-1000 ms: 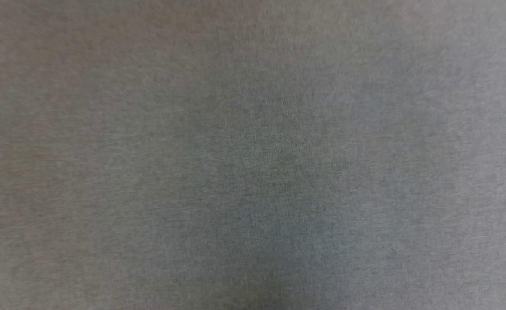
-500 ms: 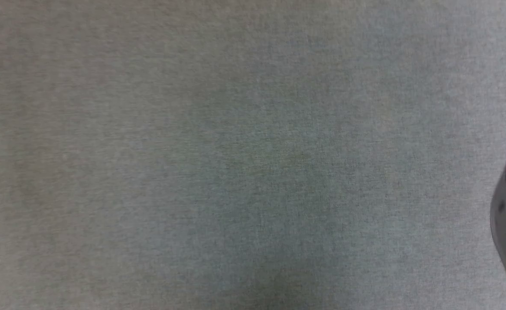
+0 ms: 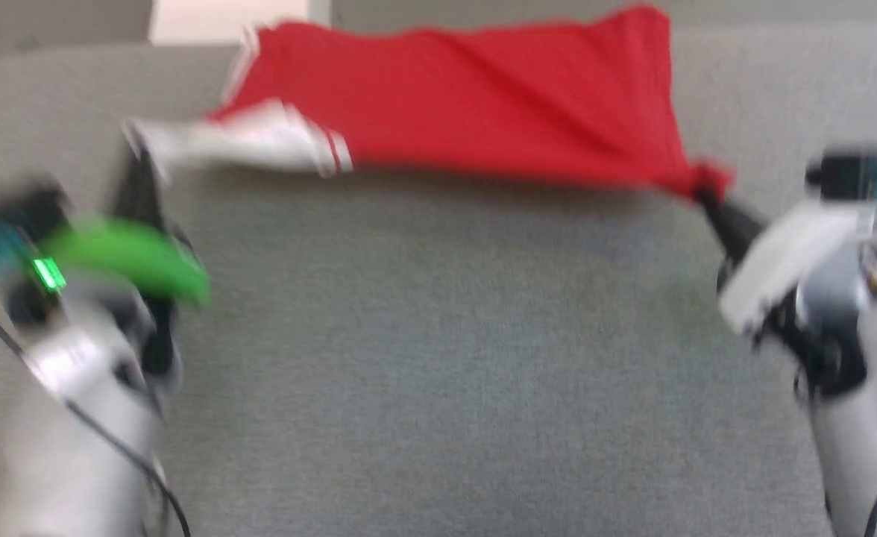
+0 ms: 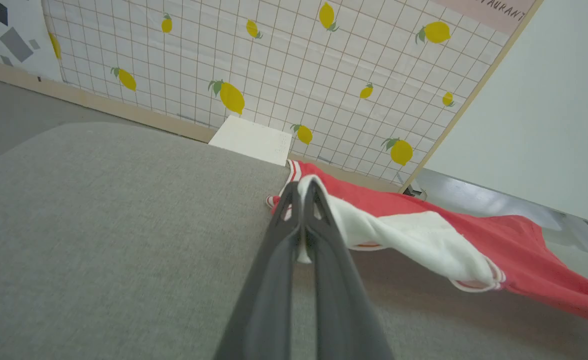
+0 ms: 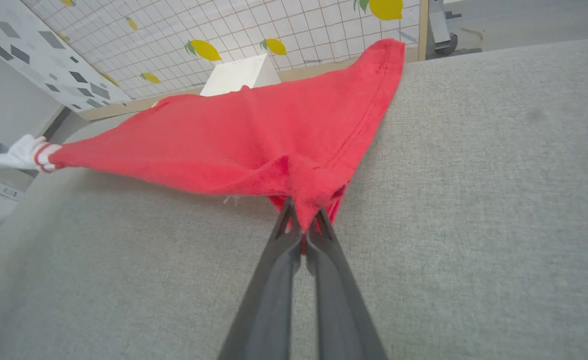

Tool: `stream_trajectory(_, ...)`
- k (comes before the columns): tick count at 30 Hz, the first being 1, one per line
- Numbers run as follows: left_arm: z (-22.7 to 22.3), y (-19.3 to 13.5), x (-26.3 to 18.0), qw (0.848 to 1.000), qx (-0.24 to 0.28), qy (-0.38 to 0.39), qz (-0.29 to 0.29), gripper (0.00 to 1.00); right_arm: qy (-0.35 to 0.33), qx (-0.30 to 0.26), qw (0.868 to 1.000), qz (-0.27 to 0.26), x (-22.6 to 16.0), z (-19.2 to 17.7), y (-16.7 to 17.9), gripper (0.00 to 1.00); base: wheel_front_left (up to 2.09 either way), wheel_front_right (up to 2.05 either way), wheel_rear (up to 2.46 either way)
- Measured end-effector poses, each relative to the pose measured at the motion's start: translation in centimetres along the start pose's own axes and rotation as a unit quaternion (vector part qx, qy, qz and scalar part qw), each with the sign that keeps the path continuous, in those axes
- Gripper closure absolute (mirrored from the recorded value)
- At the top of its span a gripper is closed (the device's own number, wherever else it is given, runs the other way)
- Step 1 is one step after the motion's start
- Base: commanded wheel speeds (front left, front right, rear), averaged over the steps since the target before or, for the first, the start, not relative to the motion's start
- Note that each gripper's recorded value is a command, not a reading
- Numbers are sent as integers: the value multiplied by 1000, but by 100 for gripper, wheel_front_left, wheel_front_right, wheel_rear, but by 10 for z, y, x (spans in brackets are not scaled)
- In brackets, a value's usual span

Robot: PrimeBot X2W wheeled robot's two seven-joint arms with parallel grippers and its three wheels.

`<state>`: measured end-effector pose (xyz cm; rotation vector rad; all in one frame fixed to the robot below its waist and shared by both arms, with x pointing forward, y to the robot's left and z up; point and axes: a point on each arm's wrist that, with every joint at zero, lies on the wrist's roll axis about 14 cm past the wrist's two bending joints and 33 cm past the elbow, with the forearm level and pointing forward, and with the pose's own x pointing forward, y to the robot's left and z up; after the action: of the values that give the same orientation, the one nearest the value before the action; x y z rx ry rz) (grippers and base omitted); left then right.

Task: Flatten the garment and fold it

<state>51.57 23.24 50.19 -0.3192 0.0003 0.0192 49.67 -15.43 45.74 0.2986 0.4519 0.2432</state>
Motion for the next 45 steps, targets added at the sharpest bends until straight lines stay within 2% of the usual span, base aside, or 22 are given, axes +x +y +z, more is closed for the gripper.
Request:
stream_trajectory(7, -50, 22, -111, 991, -34, 113, 71, 100, 17, 6, 1000, 12, -56, -39, 17, 100, 0, 0, 0)
stream_trajectory(8, -72, 31, -156, 979, -28, 181, 92, 100, 22, -10, 1000, 7, -78, -48, 15, 100, 0, 0, 0)
stream_trajectory(10, -82, 35, -185, 968, -38, 223, 104, 100, 29, -27, 999, 3, -91, -53, 12, 100, 0, 0, 0)
stream_trajectory(16, -106, 29, -250, 937, -73, 321, 119, 100, 87, -60, 994, -7, -124, -79, 5, 100, 0, 0, 0)
stream_trajectory(21, -119, 21, -289, 909, -99, 386, 122, 100, 178, -70, 981, -16, -152, -113, -3, 100, 0, 0, 0)
stream_trajectory(23, -118, 24, -297, 905, -99, 393, 130, 100, 209, -66, 976, -22, -163, -124, -6, 100, 0, 0, 0)
stream_trajectory(25, -114, 21, -296, 907, -102, 389, 128, 100, 220, -61, 973, -24, -168, -128, -7, 100, 0, 0, 0)
stream_trajectory(28, -99, 17, -285, 920, -109, 358, 119, 100, 204, -57, 977, -27, -168, -118, -6, 100, 0, 0, 0)
stream_trajectory(30, -58, 2, -233, 956, -77, 273, 69, 100, 175, -61, 982, -28, -156, -100, 0, 100, 0, 0, 0)
stream_trajectory(33, -36, -10, -199, 971, -46, 232, 31, 100, 165, -67, 983, -30, -145, -88, 1, 100, 0, 0, 0)
stream_trajectory(38, -22, -19, -151, 981, -9, 192, -3, 100, 163, -87, 982, -46, -123, -71, -4, 100, 0, 0, 0)
stream_trajectory(45, -32, -20, -99, 983, 15, 184, -24, 100, 192, -97, 975, -57, -88, -65, -7, 100, 0, 0, 0)
